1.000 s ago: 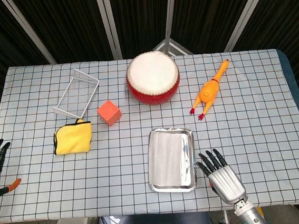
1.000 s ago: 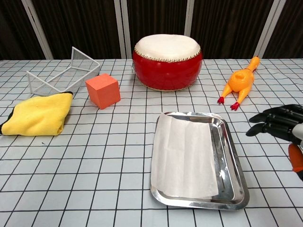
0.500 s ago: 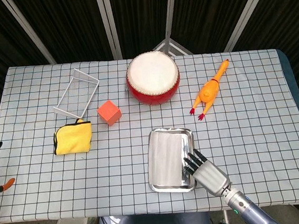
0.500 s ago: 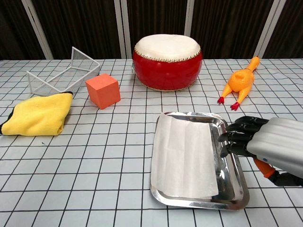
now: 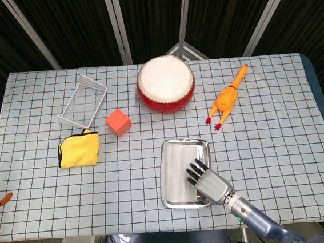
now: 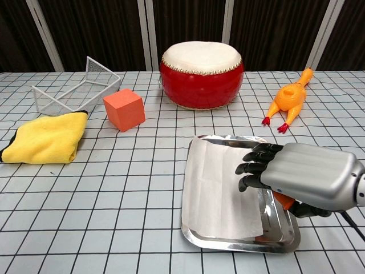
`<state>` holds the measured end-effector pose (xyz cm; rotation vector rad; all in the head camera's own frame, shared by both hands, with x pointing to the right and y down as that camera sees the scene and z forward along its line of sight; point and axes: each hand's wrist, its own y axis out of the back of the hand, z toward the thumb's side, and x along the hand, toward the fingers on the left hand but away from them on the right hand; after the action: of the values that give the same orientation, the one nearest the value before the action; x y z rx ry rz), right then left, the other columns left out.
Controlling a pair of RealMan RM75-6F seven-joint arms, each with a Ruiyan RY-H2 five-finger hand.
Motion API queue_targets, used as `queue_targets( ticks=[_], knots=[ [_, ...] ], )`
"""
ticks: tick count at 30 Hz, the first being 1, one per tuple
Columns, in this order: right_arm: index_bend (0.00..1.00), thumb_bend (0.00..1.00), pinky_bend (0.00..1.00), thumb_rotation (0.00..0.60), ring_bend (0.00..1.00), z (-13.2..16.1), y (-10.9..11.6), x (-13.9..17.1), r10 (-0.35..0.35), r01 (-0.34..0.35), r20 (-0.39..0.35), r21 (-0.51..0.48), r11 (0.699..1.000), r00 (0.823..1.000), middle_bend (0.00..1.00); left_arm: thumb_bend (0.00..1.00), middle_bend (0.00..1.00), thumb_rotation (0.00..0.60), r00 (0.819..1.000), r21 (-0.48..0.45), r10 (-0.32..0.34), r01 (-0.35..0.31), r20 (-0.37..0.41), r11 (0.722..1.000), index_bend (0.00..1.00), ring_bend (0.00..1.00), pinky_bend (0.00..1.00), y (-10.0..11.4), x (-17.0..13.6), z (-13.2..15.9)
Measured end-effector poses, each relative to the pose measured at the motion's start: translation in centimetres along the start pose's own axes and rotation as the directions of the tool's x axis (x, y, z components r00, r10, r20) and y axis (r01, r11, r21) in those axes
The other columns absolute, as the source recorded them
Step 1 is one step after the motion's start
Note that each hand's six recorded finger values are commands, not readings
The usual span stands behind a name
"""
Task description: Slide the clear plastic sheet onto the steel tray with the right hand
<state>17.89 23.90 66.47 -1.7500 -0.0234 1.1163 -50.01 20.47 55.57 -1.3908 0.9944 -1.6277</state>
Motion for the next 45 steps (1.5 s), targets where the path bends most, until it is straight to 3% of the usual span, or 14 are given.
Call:
queue_targets(
  ticks=[14, 45],
  knots=[
    [0.24, 1.0, 0.0, 0.6, 0.0, 1.2, -1.4, -1.6, 0.039, -0.039, -0.01, -0.002, 0.999, 0.999, 0.12, 0.0, 0.0, 0.6, 1.0, 0.0, -0.003, 0.003, -0.019, 1.0, 0.0, 0.0, 0.0, 0.0, 0.0, -0.1],
    [0.23, 1.0, 0.0, 0.6, 0.0, 1.0, -1.7, 0.1, 0.066, -0.066, 0.049, -0.006, 0.998, 0.997, 0.07, 0.0, 0.0, 0.6, 1.0, 0.009, -0.005, 0.005, -0.002, 1.0, 0.0, 0.0, 0.0, 0.0, -0.1, 0.2]
  ],
)
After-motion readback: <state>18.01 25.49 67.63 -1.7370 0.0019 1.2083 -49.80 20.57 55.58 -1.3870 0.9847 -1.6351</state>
